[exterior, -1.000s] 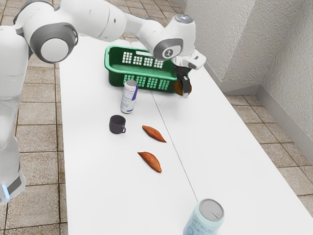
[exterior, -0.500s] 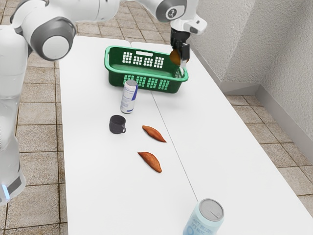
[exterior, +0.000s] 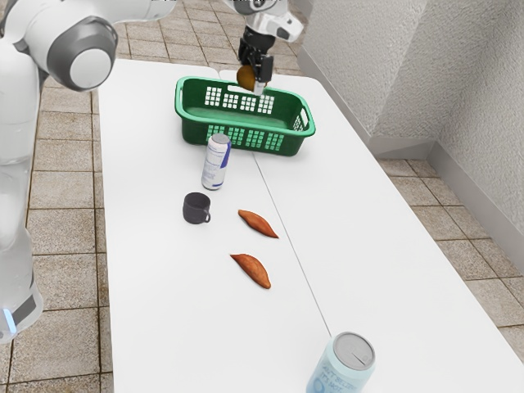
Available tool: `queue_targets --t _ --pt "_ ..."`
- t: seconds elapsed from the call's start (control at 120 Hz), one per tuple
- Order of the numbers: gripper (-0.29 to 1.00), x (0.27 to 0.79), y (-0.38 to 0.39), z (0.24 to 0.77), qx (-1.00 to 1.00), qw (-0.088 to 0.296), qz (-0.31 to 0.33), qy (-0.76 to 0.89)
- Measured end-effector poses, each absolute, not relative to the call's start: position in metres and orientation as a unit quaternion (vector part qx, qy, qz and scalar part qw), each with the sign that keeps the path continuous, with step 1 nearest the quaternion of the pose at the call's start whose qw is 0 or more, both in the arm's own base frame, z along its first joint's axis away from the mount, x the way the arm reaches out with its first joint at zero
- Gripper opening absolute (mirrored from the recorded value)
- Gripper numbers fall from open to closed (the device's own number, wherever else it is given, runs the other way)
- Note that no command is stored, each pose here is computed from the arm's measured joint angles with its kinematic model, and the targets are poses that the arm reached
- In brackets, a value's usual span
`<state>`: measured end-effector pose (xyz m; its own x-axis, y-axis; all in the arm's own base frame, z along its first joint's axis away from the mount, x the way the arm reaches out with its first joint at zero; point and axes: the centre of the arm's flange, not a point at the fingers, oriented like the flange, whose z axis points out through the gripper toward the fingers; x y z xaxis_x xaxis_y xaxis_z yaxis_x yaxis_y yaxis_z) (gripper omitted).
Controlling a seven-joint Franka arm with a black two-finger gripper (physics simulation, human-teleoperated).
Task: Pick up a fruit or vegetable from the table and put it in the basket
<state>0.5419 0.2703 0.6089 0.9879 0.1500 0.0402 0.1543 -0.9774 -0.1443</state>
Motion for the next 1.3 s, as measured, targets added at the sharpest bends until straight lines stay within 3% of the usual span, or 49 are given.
queue_targets --t 0.158,0.483,0.8,1.3 --pt "0.11 0.534 0.271 0.571 -0.995 0.071 -0.012 -0.065" --pt "0.16 0.535 0.274 0.522 -0.990 0.094 -0.079 -0.065" --pt "0.16 0.527 0.285 0.526 -0.982 0.112 -0.121 -0.094" --pt "0.14 0.499 0.312 0.476 -0.959 0.139 -0.188 -0.161"
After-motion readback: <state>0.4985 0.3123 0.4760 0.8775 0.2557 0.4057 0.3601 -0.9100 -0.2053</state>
